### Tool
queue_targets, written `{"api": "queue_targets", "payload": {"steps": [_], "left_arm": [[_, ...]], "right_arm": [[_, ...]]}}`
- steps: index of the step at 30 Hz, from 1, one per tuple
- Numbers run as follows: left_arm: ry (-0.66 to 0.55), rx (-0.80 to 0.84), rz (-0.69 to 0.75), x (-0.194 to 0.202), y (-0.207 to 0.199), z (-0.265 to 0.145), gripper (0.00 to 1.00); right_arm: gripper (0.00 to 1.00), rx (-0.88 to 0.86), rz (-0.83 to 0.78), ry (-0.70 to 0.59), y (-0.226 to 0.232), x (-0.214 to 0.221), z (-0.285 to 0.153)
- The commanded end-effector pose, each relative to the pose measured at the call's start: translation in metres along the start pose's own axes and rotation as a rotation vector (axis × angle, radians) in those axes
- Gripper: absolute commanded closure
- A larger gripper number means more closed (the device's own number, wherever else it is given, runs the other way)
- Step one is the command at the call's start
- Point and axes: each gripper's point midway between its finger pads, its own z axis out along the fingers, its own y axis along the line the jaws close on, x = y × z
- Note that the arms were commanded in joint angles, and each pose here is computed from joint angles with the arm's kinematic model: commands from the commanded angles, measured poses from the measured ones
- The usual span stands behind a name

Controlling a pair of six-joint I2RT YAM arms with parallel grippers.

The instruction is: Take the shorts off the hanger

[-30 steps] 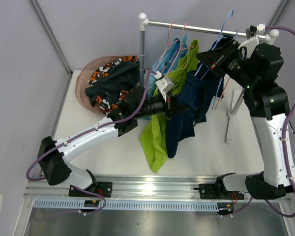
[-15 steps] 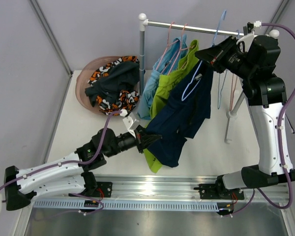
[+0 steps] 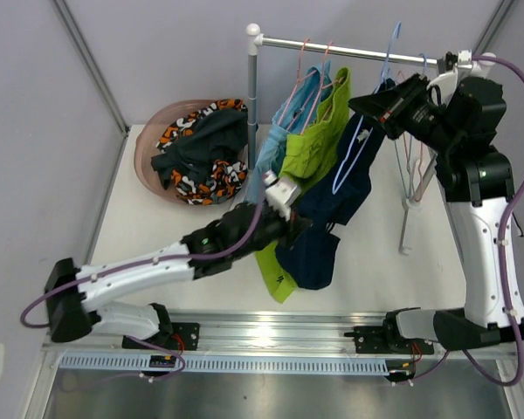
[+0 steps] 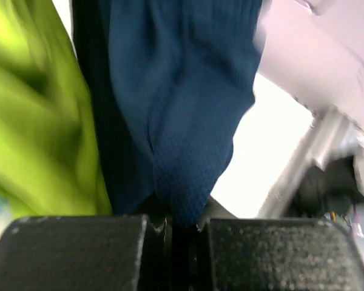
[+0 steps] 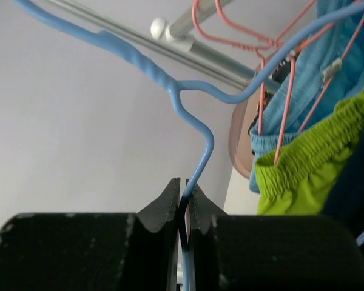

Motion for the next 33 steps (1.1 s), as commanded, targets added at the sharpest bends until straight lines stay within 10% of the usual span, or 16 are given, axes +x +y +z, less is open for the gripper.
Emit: {"api": "queue_targets", "payload": {"steps": [1, 8, 21, 25, 33], "left_arm": [[-0.087, -0.154, 0.044, -0.073, 0.008, 0.044, 1.00], [0.097, -0.277, 0.096, -0.066, 0.040, 0.130, 1.00], [0.089, -0.318, 0.035, -0.022, 0.044, -0.024, 1.00], [0.172, -0.458, 0.015, 0.030, 0.075, -0.033, 1.00], [0.125, -0.458, 0.010, 0.011, 0.066, 0.022, 1.00]], "right_arm": [[1.00, -0.152, -0.055, -0.070, 0.045, 0.006, -0.035], [1.00, -0.156, -0.038, -0.036, 0.048, 0.027, -0.060], [1.00, -0.223, -0.018, -0.011, 0.045, -0.011, -0.027], [1.00, -0.454, 0.258, 0.126, 0.081, 0.004, -0.033], [1.00, -0.505, 0.464, 0.173, 0.098, 0.035, -0.055]]}}
